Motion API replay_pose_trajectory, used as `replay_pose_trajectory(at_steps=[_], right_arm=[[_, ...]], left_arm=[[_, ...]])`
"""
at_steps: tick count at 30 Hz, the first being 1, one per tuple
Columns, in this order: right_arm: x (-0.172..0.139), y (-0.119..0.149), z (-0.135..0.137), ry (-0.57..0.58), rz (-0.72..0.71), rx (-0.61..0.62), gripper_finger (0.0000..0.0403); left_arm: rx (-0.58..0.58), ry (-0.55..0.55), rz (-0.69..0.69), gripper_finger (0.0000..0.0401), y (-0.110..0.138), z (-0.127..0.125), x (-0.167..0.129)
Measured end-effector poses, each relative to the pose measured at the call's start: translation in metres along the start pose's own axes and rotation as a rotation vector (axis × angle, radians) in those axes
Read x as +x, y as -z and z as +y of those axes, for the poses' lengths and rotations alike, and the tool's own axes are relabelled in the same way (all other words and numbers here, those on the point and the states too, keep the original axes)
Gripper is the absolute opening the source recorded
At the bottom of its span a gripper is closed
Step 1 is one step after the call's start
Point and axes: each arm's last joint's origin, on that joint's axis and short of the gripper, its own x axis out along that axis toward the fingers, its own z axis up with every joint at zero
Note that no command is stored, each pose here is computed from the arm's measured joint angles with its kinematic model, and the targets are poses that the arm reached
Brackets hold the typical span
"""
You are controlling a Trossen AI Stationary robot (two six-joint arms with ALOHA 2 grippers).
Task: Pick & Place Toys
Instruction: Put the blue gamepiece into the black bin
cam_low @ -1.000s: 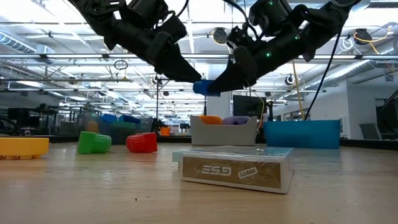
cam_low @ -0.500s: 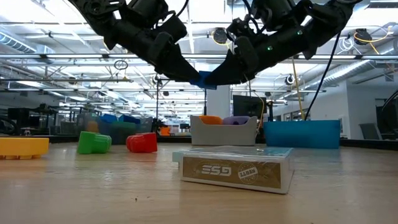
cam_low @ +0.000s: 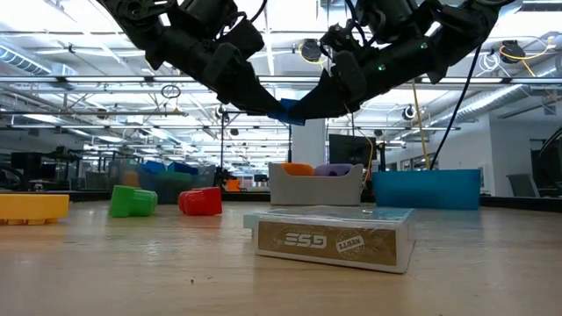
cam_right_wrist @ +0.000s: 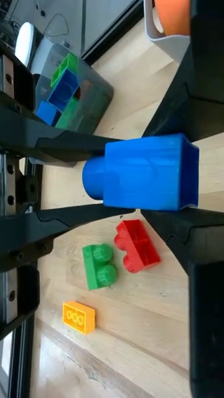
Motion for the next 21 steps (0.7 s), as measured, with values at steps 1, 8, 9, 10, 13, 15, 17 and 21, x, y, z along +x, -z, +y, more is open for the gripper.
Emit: replay_pose_trajectory(at_steps=[1, 8, 9, 10, 13, 15, 17, 21], right_arm=[[0.0, 0.0, 0.0, 0.0, 0.0, 0.0, 0.0136], [0.0, -0.0005, 0.0008, -0.038, -0.007, -0.012, 0.0156], [0.0001, -0.0007, 0.0009, -0.039, -0.01, -0.012, 0.0162], [0.0001, -0.0007, 0.0009, -0.039, -0.011, -0.013, 0.0168], [-0.0002, -0.001, 0.0009, -0.042, -0.012, -0.014, 0.0186], [-0.0007, -0.0015, 0.0008, -0.042, -0.012, -0.014, 0.0195], [-0.0007, -0.0013, 0.0005, -0.041, -0.01, -0.016, 0.0204], [-0.0068, -0.0057, -0.0006, -0.038, -0.006, -0.023, 0.0215]], left_arm=[[0.0, 0.004, -0.002, 0.0129, -0.0001, 0.0, 0.0], [-0.005, 0.011, -0.004, 0.0137, -0.0002, -0.0003, 0.0001], [-0.004, 0.011, -0.008, 0.0137, -0.0006, -0.0003, 0.0001], [-0.004, 0.013, -0.01, 0.0135, -0.0007, -0.0003, 0.0001], [-0.004, 0.011, -0.011, 0.0125, -0.0008, 0.0001, 0.0], [-0.004, 0.009, -0.012, 0.0124, -0.0007, 0.0007, -0.0001], [-0.006, 0.005, -0.012, 0.0124, -0.0004, 0.002, -0.0003], [-0.005, -0.004, -0.02, 0.0125, -0.001, 0.0049, -0.001]])
